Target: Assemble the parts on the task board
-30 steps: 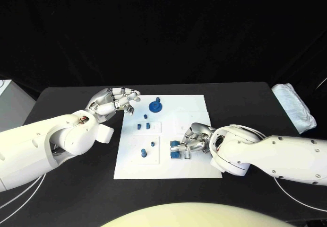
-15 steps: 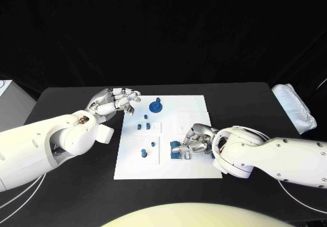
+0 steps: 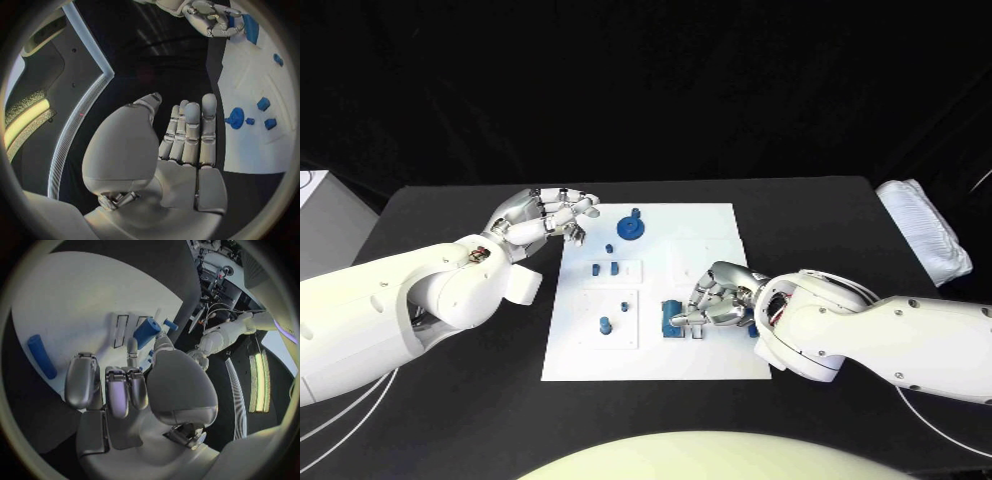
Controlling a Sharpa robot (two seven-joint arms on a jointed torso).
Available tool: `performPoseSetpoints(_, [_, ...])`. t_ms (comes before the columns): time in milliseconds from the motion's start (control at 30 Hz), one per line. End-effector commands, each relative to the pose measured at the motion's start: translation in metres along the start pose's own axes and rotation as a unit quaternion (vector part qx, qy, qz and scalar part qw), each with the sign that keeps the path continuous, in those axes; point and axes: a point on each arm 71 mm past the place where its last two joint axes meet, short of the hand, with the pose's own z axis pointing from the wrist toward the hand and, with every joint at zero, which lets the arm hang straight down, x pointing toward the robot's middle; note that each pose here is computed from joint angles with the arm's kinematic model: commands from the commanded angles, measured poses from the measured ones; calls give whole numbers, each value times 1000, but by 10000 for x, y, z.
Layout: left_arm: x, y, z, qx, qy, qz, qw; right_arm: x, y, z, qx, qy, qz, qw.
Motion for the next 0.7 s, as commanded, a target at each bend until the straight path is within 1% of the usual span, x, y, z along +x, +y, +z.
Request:
performPoseSetpoints(33, [25,-5,6,3,9,-4,1000,-1,1,13,-4,-4,1,1000])
performPoseSetpoints(167, [21,-2,5,1,8,-6,1000,-6,-20,40,7,-8,-2,1000])
performPoseSetpoints(267, [17,1,5,-1,8,-8,1000,1,-24,52,9,-5,-10,1000])
performPoseSetpoints(433, [15,3,5,-2,8,-9,1000,9,-28,55,9,-2,-21,1000])
performPoseSetpoints(700, [10,4,5,-3,7,-9,1000,18,-26,41,2,-7,-29,1000])
